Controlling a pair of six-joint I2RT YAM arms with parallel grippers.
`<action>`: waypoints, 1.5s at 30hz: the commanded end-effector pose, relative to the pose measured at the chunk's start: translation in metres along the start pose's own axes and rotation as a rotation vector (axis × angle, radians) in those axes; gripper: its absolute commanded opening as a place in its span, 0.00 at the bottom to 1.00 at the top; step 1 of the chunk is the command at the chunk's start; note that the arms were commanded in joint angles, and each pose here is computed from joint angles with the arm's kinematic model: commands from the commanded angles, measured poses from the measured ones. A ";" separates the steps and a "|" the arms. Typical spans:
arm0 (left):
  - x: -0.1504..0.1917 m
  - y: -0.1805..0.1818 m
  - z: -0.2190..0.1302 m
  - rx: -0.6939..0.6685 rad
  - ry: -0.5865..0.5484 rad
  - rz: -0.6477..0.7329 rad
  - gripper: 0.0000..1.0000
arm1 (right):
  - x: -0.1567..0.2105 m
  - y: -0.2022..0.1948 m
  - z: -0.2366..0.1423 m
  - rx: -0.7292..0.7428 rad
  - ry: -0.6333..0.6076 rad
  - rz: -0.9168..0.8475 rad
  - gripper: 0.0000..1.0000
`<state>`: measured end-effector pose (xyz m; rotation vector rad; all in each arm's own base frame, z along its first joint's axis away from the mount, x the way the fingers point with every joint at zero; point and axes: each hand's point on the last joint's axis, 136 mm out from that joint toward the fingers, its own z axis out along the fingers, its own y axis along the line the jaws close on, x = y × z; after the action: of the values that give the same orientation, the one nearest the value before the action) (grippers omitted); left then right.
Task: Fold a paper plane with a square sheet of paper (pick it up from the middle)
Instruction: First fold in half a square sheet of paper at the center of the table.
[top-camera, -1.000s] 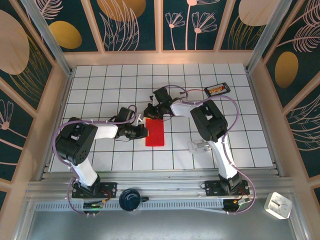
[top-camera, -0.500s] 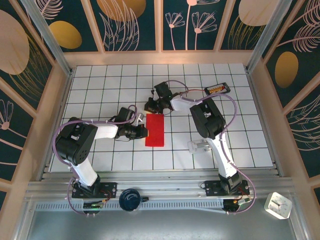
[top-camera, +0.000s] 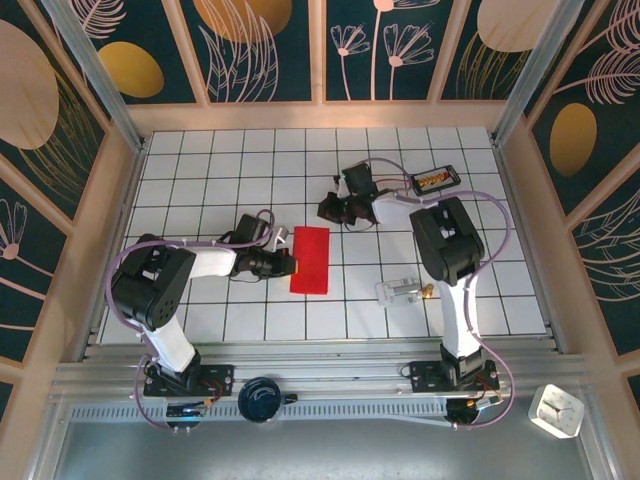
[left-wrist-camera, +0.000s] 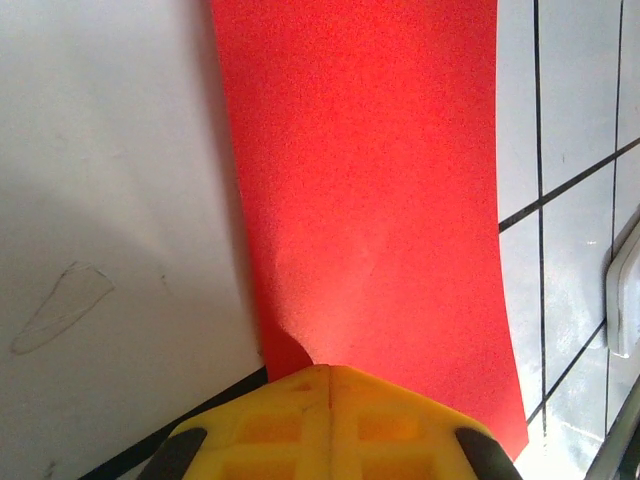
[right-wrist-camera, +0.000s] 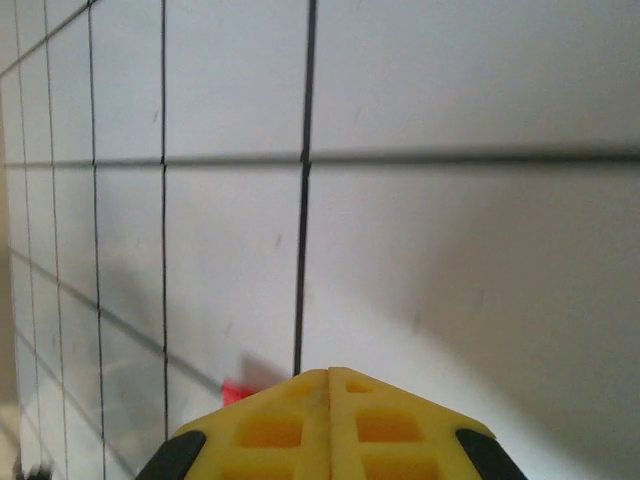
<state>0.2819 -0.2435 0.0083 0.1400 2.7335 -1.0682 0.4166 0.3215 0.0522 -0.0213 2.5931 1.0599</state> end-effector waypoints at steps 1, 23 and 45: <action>0.059 0.029 0.024 -0.128 0.183 -0.043 0.00 | 0.000 0.017 -0.032 -0.029 -0.066 -0.073 0.07; 0.036 -0.002 0.023 -0.091 0.106 -0.034 0.00 | 0.068 0.038 0.020 -0.153 0.123 -0.073 0.07; -0.042 -0.042 0.003 0.087 -0.112 -0.089 0.02 | 0.093 -0.022 0.036 -0.015 0.165 -0.024 0.06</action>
<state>0.3045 -0.2753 0.0457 0.0074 2.6251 -1.1601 0.3529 0.3582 0.0230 -0.1960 2.6205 1.2121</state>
